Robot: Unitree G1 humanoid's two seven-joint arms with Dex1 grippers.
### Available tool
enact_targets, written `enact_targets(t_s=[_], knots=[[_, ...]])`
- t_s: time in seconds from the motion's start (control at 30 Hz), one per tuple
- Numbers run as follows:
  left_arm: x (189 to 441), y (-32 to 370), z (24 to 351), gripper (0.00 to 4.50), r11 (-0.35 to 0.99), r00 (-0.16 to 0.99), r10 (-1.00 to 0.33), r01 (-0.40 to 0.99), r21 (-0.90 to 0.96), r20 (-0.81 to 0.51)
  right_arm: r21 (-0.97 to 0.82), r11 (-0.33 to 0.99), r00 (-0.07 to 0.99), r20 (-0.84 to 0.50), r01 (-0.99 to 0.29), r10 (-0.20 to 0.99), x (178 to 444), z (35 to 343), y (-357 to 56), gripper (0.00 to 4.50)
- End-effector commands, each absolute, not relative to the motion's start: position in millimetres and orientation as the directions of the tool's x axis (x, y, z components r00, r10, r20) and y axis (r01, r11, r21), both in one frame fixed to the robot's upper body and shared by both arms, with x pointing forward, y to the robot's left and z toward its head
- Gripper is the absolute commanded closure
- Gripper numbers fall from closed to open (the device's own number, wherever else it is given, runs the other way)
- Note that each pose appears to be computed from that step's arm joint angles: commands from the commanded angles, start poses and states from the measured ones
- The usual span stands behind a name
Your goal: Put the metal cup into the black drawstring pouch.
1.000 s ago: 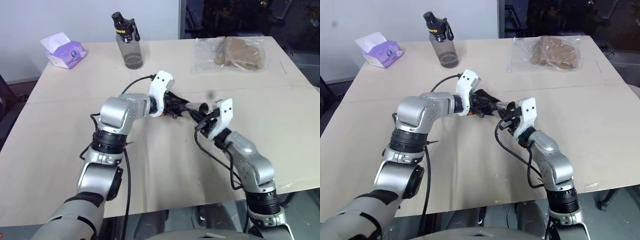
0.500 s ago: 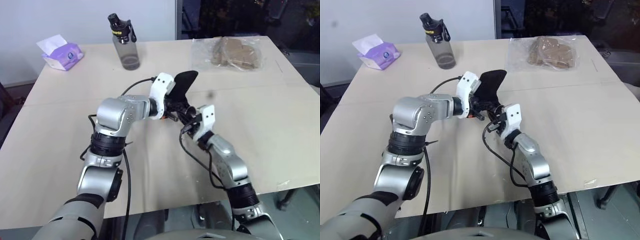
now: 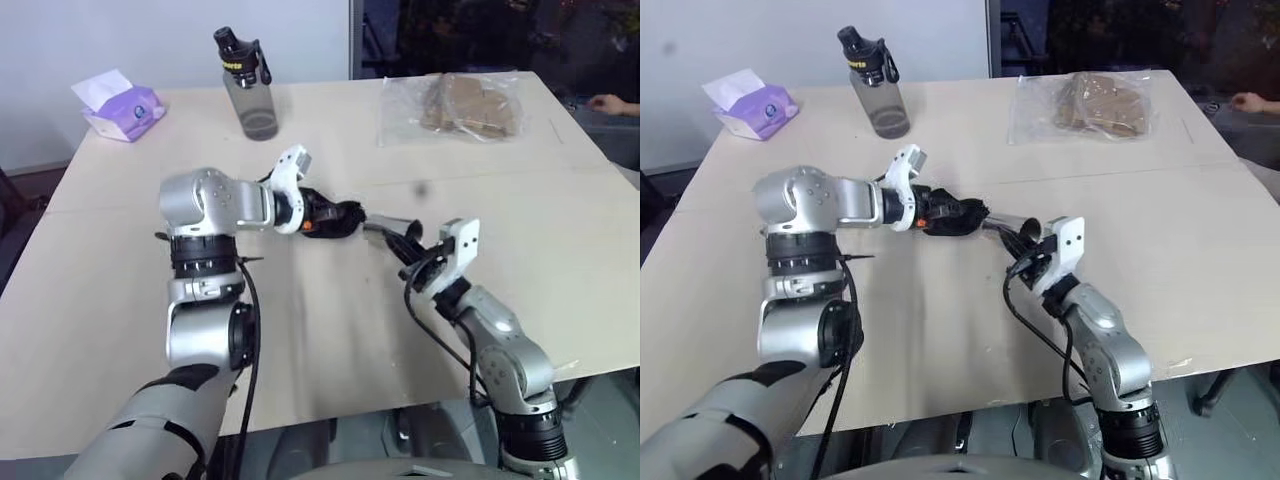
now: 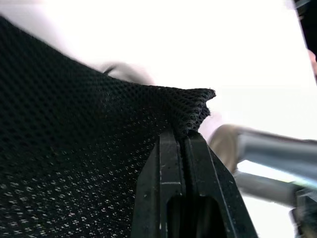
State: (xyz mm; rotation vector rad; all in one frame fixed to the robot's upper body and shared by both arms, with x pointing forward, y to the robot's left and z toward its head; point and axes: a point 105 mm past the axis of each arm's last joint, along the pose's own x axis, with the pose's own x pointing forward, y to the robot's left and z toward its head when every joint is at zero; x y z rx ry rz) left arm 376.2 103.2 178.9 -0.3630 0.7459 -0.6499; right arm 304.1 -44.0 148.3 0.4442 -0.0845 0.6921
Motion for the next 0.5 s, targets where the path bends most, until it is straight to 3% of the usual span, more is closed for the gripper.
enact_targets(t_s=[0.03, 0.17, 0.37, 0.5], knots=[[373.5, 98.2, 183.6, 4.50, 0.740, 0.542, -0.671, 0.450, -0.499, -0.506, 0.440, 0.605, 0.746, 0.324, -0.663, 0.582, 311.3, 164.9, -34.1, 4.49], [374.2, 96.0, 178.1, 4.50, 0.744, 0.546, -0.666, 0.447, -0.497, -0.508, 0.540, 0.526, 0.745, 0.357, -0.657, 0.563, 321.2, 158.8, -26.7, 4.49], [380.2, 91.6, 169.6, 4.50, 0.754, 0.578, -0.651, 0.422, -0.503, -0.491, 0.527, 0.544, 0.733, 0.260, -0.653, 0.628, 320.8, 118.3, -11.4, 4.49], [379.6, 90.9, 160.2, 4.50, 0.762, 0.586, -0.640, 0.406, -0.504, -0.496, 0.580, 0.497, 0.746, 0.343, -0.646, 0.571, 323.9, 131.5, -19.0, 4.49]])
